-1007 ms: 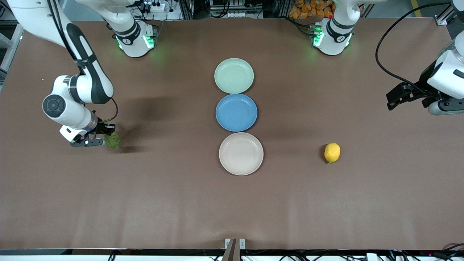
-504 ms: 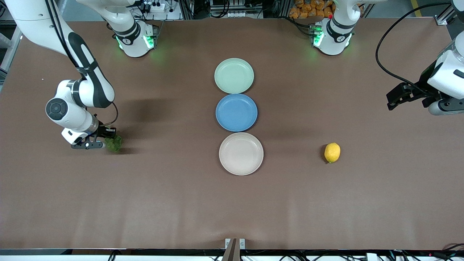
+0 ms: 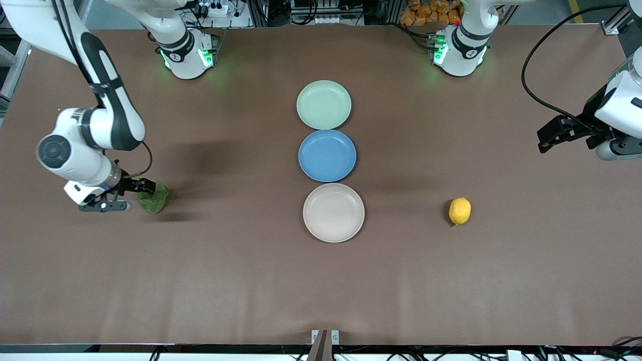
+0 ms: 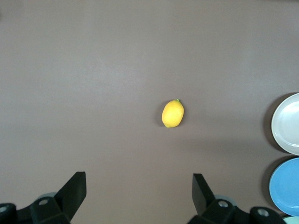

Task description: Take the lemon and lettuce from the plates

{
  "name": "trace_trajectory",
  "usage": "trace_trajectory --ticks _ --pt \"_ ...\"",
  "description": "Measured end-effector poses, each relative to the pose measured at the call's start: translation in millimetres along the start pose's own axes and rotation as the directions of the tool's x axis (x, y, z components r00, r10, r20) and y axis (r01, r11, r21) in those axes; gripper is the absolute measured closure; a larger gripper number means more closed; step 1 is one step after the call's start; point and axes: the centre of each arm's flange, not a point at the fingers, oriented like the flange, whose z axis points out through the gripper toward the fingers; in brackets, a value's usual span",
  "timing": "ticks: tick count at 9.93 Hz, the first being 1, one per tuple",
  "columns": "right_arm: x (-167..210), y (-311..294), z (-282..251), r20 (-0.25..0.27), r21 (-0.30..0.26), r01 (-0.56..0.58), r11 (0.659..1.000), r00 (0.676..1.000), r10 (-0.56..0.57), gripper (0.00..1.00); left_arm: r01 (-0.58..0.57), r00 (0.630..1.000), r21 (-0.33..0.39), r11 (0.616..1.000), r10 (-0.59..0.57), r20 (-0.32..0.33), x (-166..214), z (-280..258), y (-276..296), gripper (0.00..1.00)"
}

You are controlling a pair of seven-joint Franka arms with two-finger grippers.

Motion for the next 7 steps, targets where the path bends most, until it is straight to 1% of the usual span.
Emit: trace_trajectory --ticks 2,4,6,7 --pt "6.6 5.2 -45.4 0.043 -0.001 -0.009 1.000 0.999 0.009 0.00 0.002 1.000 0.000 1.000 -0.002 0.000 0.2 0.0 -1.1 0.00" --pt "10.6 3.4 -90.5 0.069 -0.003 -0.007 1.000 0.998 0.007 0.00 0.003 1.000 0.000 1.000 -0.003 0.000 0.3 0.1 -1.6 0.00" --pt "11.2 0.6 -143.6 0.074 -0.008 -0.004 1.000 0.997 0.005 0.00 0.003 1.000 0.000 1.000 -0.003 0.000 0.3 0.1 -1.9 0.00" --pt "10.6 1.6 -171.8 0.068 -0.009 -0.007 1.000 0.998 0.007 0.00 0.004 1.000 0.000 1.000 -0.004 0.000 0.3 0.1 -2.0 0.00"
